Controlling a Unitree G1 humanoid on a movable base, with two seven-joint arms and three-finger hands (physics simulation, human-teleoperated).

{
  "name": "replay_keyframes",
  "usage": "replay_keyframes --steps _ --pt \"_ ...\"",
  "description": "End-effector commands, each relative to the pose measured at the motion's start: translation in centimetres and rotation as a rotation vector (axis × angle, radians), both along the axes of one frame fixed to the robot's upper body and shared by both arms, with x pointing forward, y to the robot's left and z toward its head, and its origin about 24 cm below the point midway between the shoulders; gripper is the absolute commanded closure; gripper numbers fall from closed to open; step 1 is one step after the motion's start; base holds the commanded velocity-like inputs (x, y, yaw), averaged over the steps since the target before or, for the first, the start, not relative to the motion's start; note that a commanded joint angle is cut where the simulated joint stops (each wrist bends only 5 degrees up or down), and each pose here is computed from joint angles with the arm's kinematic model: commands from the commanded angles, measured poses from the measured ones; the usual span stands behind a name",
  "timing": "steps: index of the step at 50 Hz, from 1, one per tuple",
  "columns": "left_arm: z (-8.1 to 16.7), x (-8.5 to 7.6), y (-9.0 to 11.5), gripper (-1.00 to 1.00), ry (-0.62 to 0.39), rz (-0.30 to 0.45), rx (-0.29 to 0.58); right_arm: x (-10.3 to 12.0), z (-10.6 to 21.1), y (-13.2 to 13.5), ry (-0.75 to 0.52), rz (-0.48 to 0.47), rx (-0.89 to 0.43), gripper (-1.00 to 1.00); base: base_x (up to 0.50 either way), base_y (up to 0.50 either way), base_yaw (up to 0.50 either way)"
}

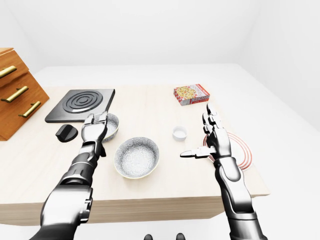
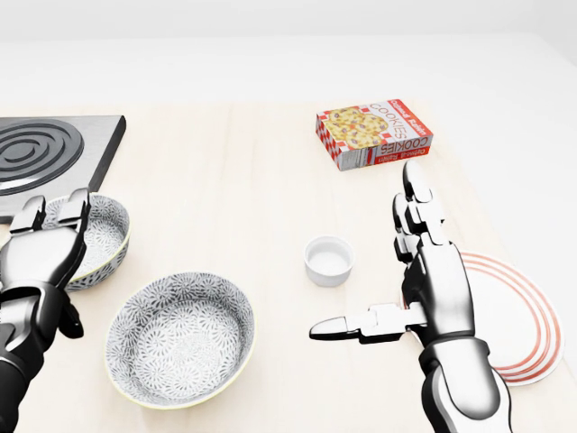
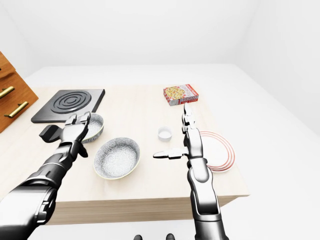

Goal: Pick the akita bowl from table center and place it on the plate.

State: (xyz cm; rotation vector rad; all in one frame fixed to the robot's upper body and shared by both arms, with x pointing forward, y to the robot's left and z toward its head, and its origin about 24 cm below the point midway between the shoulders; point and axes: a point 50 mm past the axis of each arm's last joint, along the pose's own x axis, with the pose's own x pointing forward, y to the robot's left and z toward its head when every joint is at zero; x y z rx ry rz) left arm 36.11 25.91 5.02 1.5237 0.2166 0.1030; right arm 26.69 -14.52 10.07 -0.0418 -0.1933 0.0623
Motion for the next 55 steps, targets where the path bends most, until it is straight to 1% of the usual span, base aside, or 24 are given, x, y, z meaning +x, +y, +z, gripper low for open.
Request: replay_keyframes --steps 1,2,4,5,6,7,8,10,13,17,23,27,31,32,35,36,37,40,43,45,47,50,54,55 --pt "-0.5 -0.1 -0.3 -0.89 0.044 -0.004 -0.009 0.0 -0.1 0.0 0.003 0.0 0.001 -1.0 0.0 0.0 0.0" --pt "-0.6 -0.1 -0.2 -0.69 0.046 -0.003 -0.011 0.0 -0.1 -0.1 0.003 -0.001 0.001 -1.0 0.0 0.0 0.0" --pt "-0.7 -0.3 0.0 -0.35 0.052 0.006 -0.019 -0.1 0.0 -0.1 0.002 -0.001 0.003 -1.0 0.0 0.0 0.0" --pt "-0.8 -0.3 0.0 -0.01 0.053 0.008 -0.018 -0.1 0.0 -0.1 0.001 0.0 0.003 -1.0 0.0 0.0 0.0" --pt "-0.8 -0.4 0.1 0.26 0.054 0.01 -0.016 -0.1 -0.1 -0.1 0.002 0.001 0.003 -1.0 0.0 0.0 0.0" --pt "-0.8 -0.5 0.3 1.0 0.049 0.016 -0.021 -0.1 -0.1 -0.1 0.004 0.001 0.004 -1.0 0.0 0.0 0.0" --pt "-0.7 -0.5 0.5 1.0 0.029 0.039 -0.052 -0.2 -0.1 -0.1 0.004 0.004 0.007 -1.0 0.0 0.0 0.0" --pt "-0.5 -0.5 0.9 1.0 0.023 0.046 -0.047 -0.2 -0.1 -0.1 0.002 0.008 0.008 -1.0 0.0 0.0 0.0" --pt "-0.6 -0.5 0.8 1.0 0.016 0.044 -0.048 -0.2 0.0 0.0 0.0 0.013 0.01 -1.0 0.0 0.0 0.0" --pt "-0.6 -0.6 0.8 1.0 -0.011 0.058 -0.07 -0.4 0.1 0.2 -0.007 0.021 0.009 -1.0 0.0 0.0 0.0" --pt "-0.5 -0.6 0.8 1.0 -0.016 0.06 -0.071 -0.4 0.2 0.2 -0.013 0.023 0.011 -1.0 0.0 0.0 0.0" --pt "-0.4 -0.6 0.9 1.0 -0.034 0.052 -0.04 -0.5 0.3 0.2 -0.013 0.023 0.012 -1.0 0.0 0.0 0.0" --pt "-0.6 -0.8 1.2 1.0 -0.033 0.079 -0.081 -0.4 0.3 0.1 -0.014 0.02 0.013 -1.0 0.0 0.0 0.0" --pt "-0.3 -0.7 1.1 1.0 -0.053 0.063 -0.041 -0.4 0.3 0.2 -0.014 0.021 0.013 -1.0 0.0 0.0 0.0" --pt "-0.3 -0.7 1.2 1.0 -0.057 0.066 -0.044 -0.4 0.3 0.2 -0.016 0.022 0.013 -1.0 0.0 0.0 0.0" --pt "3.5 1.9 0.0 1.0 -0.065 0.035 -0.134 -0.4 0.3 0.2 -0.016 0.02 0.013 -1.0 0.0 0.0 0.0" --pt "4.8 2.5 -0.4 1.0 -0.088 0.019 -0.164 -0.4 0.4 0.1 -0.018 0.019 0.013 -1.0 0.0 0.0 0.0" --pt "5.5 2.6 -0.6 1.0 -0.109 -0.001 -0.19 -0.4 0.3 0.1 -0.016 0.019 0.013 -1.0 0.0 0.0 0.0" --pt "7.1 2.6 -1.0 1.0 -0.149 -0.055 -0.199 -0.5 0.4 0.2 -0.018 0.022 0.013 -1.0 0.0 0.0 0.0" --pt "7.9 2.5 -1.5 1.0 -0.139 -0.093 -0.243 -0.5 0.4 0.1 -0.018 0.021 0.012 -1.0 0.0 0.0 0.0" --pt "8.9 2.2 -2.4 1.0 -0.123 -0.159 -0.274 -0.5 0.5 0.1 -0.023 0.021 0.011 -1.0 0.0 0.0 0.0" --pt "10.4 1.5 -3.5 1.0 -0.129 -0.237 -0.294 -0.4 0.6 0.1 -0.028 0.02 0.011 -1.0 0.0 0.0 0.0" --pt "11.4 1.1 -4.1 1.0 -0.12 -0.281 -0.3 -0.5 1.2 0.1 -0.054 0.02 0.0 -1.0 0.0 0.0 0.0" --pt "11.7 0.8 -4.5 1.0 -0.121 -0.306 -0.298 -0.5 1.7 0.0 -0.075 0.018 -0.003 -1.0 0.0 0.0 0.0"
